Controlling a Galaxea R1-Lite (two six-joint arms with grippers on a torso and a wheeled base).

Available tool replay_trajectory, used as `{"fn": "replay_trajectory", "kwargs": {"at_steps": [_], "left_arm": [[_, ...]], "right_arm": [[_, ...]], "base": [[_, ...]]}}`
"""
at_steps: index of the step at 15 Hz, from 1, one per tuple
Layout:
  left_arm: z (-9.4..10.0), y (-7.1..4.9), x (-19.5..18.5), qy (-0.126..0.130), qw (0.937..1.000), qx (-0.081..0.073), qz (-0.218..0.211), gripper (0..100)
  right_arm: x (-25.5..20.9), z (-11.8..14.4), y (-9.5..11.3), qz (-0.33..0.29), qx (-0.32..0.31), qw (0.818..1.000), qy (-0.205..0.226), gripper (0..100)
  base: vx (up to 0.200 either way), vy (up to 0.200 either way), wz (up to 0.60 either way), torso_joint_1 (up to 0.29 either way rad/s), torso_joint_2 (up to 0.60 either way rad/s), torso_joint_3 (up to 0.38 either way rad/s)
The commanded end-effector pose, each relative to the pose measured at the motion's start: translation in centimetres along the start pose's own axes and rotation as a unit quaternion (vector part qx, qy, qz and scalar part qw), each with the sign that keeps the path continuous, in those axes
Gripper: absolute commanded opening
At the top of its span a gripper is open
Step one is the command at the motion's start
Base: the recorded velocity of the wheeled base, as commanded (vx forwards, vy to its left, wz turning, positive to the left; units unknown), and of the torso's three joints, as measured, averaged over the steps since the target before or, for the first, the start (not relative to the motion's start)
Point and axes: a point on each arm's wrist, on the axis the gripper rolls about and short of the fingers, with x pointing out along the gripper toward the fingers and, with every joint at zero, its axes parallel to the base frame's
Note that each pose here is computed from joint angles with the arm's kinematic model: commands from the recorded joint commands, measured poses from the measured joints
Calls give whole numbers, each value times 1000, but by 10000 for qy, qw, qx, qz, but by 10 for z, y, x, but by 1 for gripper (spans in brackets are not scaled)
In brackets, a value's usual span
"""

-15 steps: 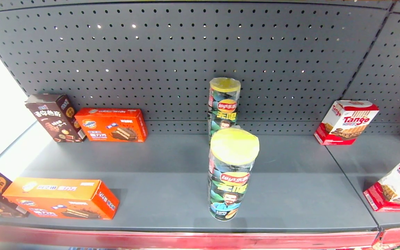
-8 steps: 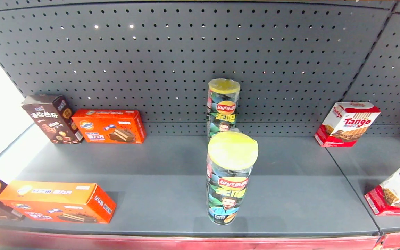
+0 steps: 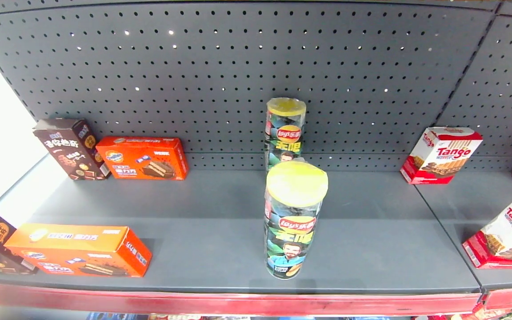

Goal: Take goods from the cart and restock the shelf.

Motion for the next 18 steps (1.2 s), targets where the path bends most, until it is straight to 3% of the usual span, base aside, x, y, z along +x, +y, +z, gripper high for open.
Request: {"fn": "replay_trajectory", "kwargs": {"at_steps": [1,18], "left_arm": [[0,0,0,3,10000,1,-1,100],[0,0,0,4,10000,-14,68,100]], "right_arm": [[0,0,0,3,0,10000,-2,100],[0,0,0,11,-8,10000,-2,100]], "base": [[0,0,0,0,0,0],[-12,0,0,0,0,0]]}}
